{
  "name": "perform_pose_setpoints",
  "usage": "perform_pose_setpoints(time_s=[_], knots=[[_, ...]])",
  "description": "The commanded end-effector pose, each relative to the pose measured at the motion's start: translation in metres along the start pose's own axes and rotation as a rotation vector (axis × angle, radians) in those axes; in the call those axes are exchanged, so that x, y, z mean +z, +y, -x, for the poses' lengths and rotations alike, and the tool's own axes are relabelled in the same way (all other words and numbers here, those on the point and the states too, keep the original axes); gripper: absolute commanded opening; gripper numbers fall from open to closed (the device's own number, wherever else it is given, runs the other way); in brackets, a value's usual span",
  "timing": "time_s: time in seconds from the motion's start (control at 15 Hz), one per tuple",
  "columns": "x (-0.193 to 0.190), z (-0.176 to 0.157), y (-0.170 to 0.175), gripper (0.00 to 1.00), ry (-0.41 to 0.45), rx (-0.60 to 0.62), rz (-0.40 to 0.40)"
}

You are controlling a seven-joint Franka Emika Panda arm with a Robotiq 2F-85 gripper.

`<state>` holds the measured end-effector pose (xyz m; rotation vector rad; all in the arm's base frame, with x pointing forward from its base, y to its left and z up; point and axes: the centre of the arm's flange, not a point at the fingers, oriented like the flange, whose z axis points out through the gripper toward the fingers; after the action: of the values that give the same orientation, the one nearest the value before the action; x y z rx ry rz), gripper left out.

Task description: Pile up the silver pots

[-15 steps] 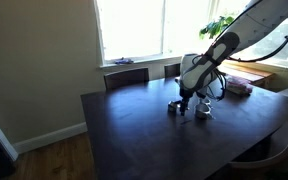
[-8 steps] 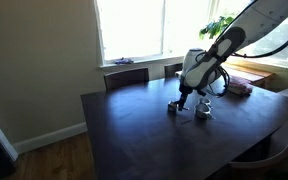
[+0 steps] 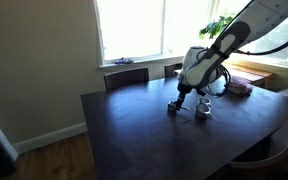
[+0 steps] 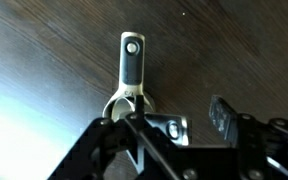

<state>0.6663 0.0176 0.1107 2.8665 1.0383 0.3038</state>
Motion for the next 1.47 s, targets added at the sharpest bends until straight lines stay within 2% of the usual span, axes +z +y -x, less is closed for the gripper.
perform_pose_setpoints(time_s=[0.0,0.33,0.6,0.67,1.0,1.4], knots=[[-0.02,0.013,-0.012,0.41,0.032,-0.03,-0.006],[-0.021,0.015,-0.014,0.08,0.051,-0.038,0.01],[-0.024,0.016,-0.015,0.04,0.065,-0.061,0.048],[-0.025,0.017,-0.017,0.08,0.068,-0.075,0.056],[-0.032,0.021,-0.022,0.08,0.089,-0.139,0.112],[-0.044,0.036,-0.034,0.08,0.15,-0.273,0.275]])
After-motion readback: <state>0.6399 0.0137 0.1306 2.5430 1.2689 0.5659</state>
